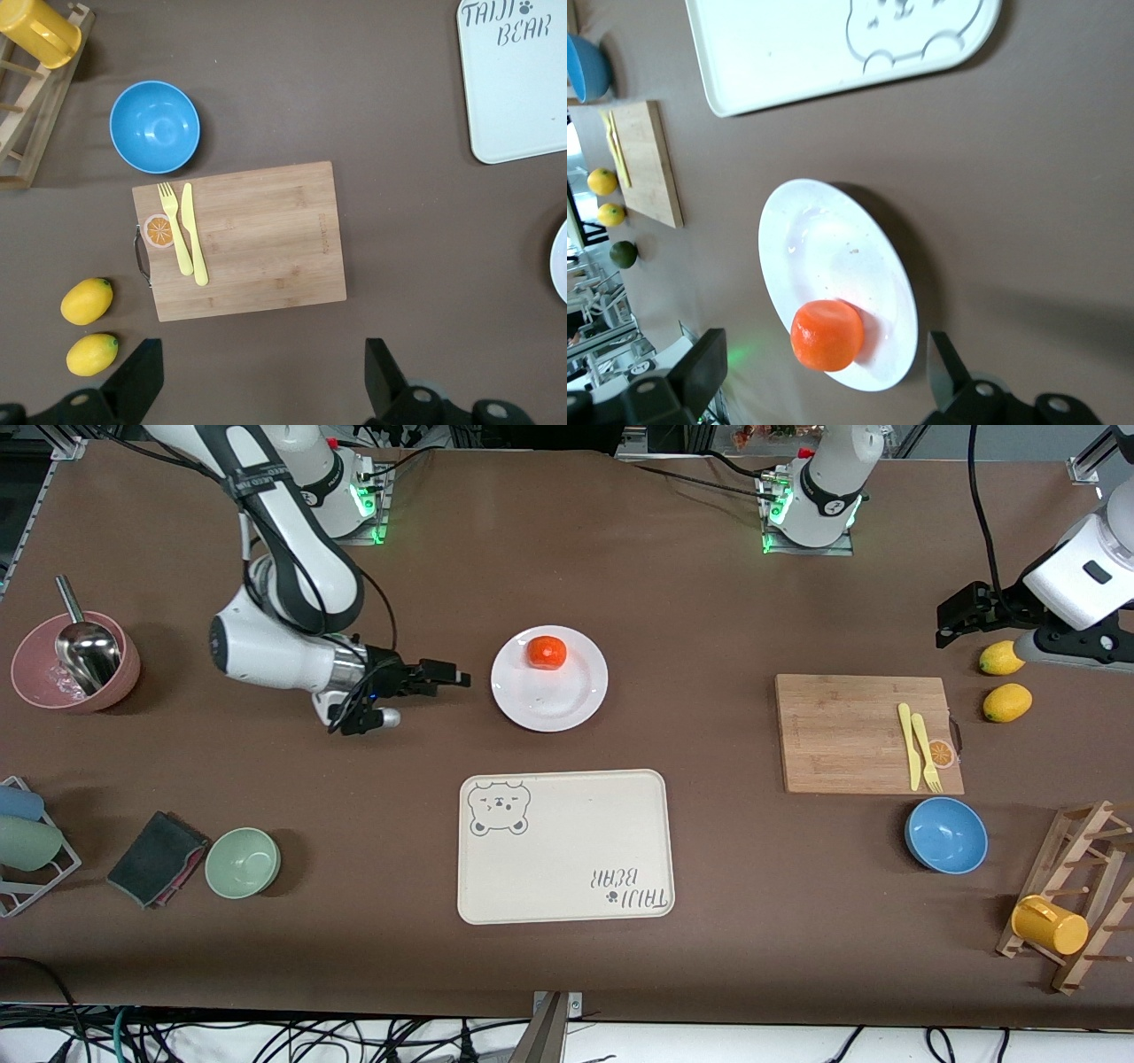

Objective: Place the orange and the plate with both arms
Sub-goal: 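Grip the white plate rim with the right gripper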

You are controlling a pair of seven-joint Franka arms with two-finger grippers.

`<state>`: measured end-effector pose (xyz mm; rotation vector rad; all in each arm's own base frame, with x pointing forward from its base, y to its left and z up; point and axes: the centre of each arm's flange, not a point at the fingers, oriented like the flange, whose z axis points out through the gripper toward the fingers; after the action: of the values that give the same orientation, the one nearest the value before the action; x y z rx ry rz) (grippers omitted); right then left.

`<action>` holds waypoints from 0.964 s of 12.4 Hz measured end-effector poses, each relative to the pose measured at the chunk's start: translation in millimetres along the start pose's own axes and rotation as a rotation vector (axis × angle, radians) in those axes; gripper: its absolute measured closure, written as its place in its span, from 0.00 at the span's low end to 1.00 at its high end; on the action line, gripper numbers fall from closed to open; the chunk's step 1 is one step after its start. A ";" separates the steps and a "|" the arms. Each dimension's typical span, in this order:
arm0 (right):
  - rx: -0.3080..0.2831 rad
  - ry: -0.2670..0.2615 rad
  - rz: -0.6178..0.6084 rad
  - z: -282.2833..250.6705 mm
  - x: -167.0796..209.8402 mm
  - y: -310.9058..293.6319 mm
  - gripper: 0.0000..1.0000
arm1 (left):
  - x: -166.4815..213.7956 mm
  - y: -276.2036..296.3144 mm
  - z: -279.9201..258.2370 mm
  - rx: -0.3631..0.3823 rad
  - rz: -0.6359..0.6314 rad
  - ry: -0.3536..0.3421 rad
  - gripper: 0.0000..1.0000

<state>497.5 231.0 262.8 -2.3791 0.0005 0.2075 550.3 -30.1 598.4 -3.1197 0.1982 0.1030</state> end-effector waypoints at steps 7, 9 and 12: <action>0.181 0.080 -0.054 75.1 -24.4 63.0 0.00 | 0.2 -10.1 14.9 -0.009 -0.008 -0.071 0.00; 0.189 0.097 -0.036 95.6 -32.8 62.1 0.00 | 5.9 -8.9 15.5 -0.015 -0.003 -0.045 0.00; 0.219 0.133 -0.026 109.0 -38.5 66.7 0.00 | 19.3 -6.7 21.0 -0.057 -0.006 -0.002 0.00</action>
<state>439.2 254.3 145.0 -2.1689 0.0528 0.0344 568.9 -25.5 576.2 -3.1766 0.1894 0.1135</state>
